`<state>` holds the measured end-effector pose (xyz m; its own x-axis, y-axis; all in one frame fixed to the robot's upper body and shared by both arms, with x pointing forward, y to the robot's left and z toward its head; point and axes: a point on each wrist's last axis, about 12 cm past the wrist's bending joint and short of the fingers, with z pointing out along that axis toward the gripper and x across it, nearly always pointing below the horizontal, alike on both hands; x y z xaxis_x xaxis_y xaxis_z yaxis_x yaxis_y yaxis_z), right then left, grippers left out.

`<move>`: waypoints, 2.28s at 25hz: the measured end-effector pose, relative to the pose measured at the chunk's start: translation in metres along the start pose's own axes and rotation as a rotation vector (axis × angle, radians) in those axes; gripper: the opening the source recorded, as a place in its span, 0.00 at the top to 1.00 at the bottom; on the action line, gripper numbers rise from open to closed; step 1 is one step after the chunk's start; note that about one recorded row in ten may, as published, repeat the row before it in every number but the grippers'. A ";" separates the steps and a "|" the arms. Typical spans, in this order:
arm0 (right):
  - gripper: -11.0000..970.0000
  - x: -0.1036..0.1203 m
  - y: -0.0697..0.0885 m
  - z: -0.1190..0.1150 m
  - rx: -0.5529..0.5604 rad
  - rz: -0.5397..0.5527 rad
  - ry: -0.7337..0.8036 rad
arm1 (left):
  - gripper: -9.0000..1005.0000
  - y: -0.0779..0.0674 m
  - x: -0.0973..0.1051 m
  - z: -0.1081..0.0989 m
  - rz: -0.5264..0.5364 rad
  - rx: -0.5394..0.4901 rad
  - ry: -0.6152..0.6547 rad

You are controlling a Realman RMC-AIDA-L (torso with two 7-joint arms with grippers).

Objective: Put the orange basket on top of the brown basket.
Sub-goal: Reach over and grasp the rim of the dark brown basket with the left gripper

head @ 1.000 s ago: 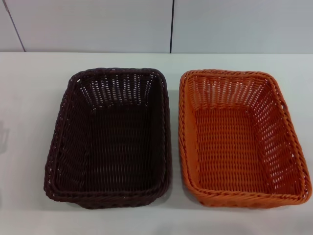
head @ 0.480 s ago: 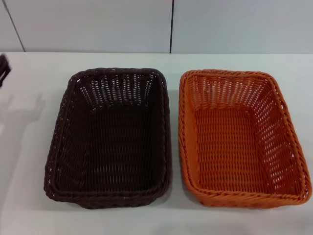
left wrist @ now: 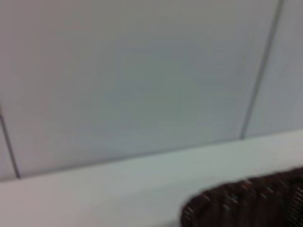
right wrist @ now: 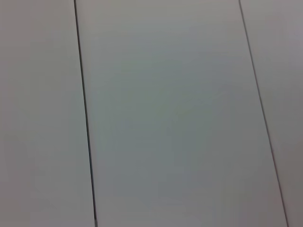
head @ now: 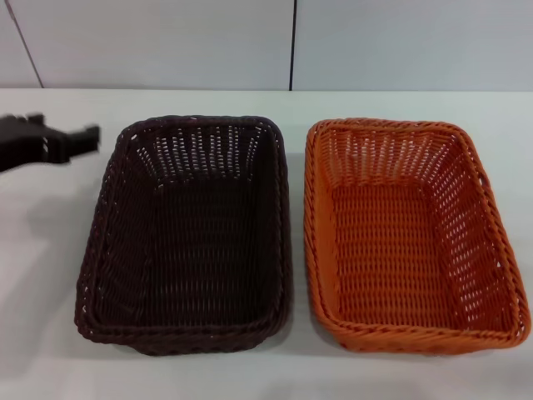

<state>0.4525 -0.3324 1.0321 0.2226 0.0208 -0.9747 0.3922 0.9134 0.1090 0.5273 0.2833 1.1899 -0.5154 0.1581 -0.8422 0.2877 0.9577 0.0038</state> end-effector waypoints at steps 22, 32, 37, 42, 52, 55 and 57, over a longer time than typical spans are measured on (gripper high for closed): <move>0.29 0.004 -0.004 -0.001 -0.002 -0.020 0.024 | 0.24 -0.020 0.021 0.040 0.046 0.006 0.281; 0.29 0.004 -0.002 0.000 -0.006 -0.017 0.021 | 0.24 -0.022 0.030 0.057 0.031 0.026 0.360; 0.29 0.003 -0.001 0.001 -0.007 -0.014 0.019 | 0.24 -0.023 0.029 0.056 0.044 0.034 0.367; 0.29 0.003 -0.001 0.001 -0.007 -0.013 0.018 | 0.38 -0.025 0.029 0.057 0.066 0.043 0.370; 0.29 0.003 -0.001 0.001 -0.006 -0.015 0.019 | 0.72 -0.027 0.023 0.052 0.094 0.056 0.345; 0.29 0.003 -0.001 0.001 -0.006 -0.013 0.017 | 0.73 -0.030 0.020 0.049 0.168 0.104 0.331; 0.29 0.003 -0.002 0.000 -0.004 -0.014 0.015 | 0.73 -0.031 0.016 0.047 0.265 0.133 0.336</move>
<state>0.4530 -0.3339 1.0293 0.2037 0.0141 -0.9789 0.3917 0.9152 0.0947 0.5483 0.2452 1.1504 -0.6370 0.4840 -0.5999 0.5351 0.8379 0.1078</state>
